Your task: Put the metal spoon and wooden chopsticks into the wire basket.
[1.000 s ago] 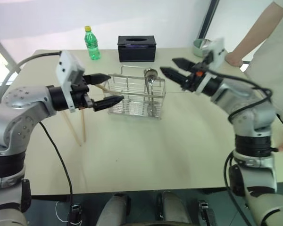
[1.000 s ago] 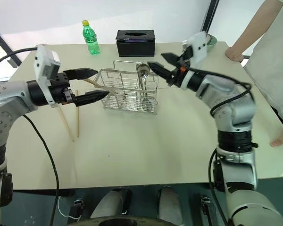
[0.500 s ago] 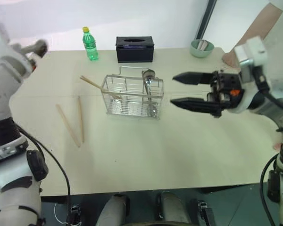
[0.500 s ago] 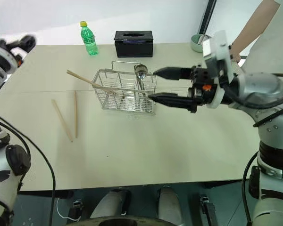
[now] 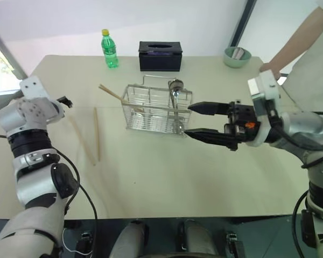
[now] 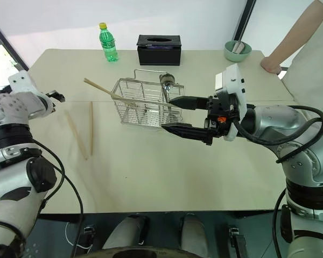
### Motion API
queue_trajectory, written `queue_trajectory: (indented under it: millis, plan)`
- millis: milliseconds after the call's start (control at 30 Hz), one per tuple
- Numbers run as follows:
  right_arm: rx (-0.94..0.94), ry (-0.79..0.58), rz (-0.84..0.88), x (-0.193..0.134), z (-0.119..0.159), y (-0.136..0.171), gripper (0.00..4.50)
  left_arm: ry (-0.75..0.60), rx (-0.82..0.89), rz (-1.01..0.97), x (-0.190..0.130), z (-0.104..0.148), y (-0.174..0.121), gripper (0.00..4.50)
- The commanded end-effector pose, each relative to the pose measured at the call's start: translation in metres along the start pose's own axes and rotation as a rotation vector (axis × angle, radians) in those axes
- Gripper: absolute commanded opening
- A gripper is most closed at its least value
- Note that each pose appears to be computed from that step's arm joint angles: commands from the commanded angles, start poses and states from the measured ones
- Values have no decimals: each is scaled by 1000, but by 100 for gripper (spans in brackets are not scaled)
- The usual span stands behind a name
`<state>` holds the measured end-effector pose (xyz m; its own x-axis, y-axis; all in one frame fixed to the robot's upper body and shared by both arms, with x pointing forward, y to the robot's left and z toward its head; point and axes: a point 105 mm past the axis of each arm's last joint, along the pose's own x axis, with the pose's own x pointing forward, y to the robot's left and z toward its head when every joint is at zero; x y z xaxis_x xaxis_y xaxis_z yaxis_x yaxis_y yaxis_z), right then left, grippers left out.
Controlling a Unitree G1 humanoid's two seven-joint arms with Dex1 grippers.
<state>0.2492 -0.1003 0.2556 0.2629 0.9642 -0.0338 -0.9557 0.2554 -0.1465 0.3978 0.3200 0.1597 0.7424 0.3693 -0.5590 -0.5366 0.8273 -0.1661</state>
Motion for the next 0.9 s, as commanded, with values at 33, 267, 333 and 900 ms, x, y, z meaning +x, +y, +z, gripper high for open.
queue_trajectory:
  millis: [33, 267, 333, 900]
  plan:
    - [-34, -22, 7, 0, 6, 7, 334, -23, 19, 13, 0, 8, -4, 450]
    - [-22, 8, 7, -7, -3, 10, 334, 105, 14, 34, 17, -25, -7, 450]
    - [-23, 5, 2, -8, -2, 10, 334, 139, 8, 30, 22, -34, -10, 450]
    - [-13, 0, -32, -11, -4, 9, 339, 142, -6, 50, 27, -34, -10, 2]
